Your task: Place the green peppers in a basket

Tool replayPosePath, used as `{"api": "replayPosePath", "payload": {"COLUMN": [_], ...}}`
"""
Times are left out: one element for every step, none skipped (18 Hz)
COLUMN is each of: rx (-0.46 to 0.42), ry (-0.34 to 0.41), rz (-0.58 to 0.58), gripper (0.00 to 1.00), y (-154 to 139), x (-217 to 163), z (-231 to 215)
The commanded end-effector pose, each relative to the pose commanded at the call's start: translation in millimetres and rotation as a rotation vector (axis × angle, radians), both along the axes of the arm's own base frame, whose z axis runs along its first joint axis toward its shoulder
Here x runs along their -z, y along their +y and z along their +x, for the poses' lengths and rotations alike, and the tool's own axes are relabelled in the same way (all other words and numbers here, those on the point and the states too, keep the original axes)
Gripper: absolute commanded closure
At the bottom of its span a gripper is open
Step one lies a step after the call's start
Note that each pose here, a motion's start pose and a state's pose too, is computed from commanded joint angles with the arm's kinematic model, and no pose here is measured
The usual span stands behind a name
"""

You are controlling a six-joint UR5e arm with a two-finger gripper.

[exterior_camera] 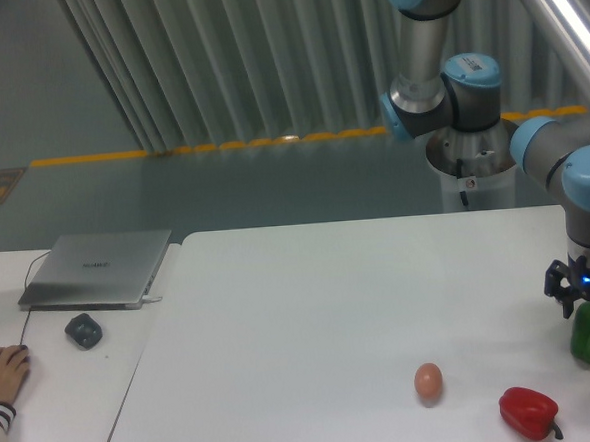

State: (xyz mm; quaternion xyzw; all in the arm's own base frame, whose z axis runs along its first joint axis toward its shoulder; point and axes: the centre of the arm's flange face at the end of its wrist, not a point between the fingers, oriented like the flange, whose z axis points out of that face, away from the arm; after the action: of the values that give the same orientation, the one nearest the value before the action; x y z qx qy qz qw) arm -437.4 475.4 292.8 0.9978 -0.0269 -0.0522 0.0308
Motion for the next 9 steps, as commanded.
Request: {"api": "replayPosePath", "payload": {"rx": [0.006,0.006,0.007,0.009,0.009,0.009,0.01,0.012,0.013], "ry": [0.002,0.003,0.0,0.0,-0.005,-0.006,-0.01,-0.018,-0.027], "rz": [-0.008,-0.012,-0.014,-0.014,-0.017,-0.02,-0.023,-0.029,-0.034], "gripper": [0.06,0.08,0.12,0.19,0.3,0.37,0.45,0.48,0.55], "y": [1.6,1.5,1.0,1.0,0.2,0.4,0.2,-0.3,-0.2], "x": [1.9,2.8,4.2,4.2,6.5,7.3,7.8,5.5,1.2], "z": [1.4,1.1,1.7,1.7,2.8,3.9,4.3,4.9,5.0]}}
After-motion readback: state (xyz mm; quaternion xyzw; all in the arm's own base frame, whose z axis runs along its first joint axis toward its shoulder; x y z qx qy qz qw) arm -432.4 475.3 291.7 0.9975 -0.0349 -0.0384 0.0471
